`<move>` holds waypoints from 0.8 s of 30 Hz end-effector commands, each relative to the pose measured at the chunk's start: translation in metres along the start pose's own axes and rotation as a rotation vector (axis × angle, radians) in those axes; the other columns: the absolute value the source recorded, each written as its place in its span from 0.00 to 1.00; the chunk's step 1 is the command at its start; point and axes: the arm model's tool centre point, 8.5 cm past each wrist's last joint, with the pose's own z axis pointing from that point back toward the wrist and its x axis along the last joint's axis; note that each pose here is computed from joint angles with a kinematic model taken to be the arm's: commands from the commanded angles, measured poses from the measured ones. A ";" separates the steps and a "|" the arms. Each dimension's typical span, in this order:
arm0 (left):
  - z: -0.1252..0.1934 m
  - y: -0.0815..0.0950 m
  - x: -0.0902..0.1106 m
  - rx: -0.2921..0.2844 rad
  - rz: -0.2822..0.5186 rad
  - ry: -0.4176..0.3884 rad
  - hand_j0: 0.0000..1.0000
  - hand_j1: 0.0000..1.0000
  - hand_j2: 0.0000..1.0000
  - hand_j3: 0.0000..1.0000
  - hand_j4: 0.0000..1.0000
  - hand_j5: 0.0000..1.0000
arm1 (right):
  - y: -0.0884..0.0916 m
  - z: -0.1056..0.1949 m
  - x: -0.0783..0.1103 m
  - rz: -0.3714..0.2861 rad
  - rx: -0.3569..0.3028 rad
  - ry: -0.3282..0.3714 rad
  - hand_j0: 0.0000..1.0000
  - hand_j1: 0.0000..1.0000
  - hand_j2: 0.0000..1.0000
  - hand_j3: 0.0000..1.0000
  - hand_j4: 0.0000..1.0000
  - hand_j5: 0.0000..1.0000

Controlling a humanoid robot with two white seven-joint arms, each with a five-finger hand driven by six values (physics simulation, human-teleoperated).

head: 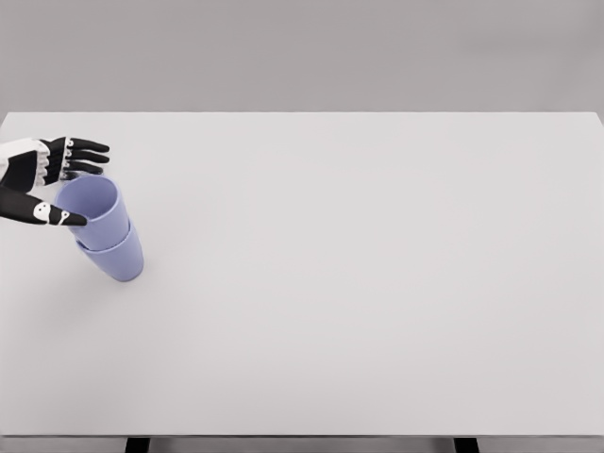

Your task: Place the right cup on the left cup with left arm

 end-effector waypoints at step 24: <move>0.009 0.006 0.037 0.019 -0.062 -0.078 1.00 1.00 1.00 1.00 1.00 1.00 | 0.000 0.000 0.000 0.000 0.000 0.000 1.00 1.00 1.00 1.00 1.00 1.00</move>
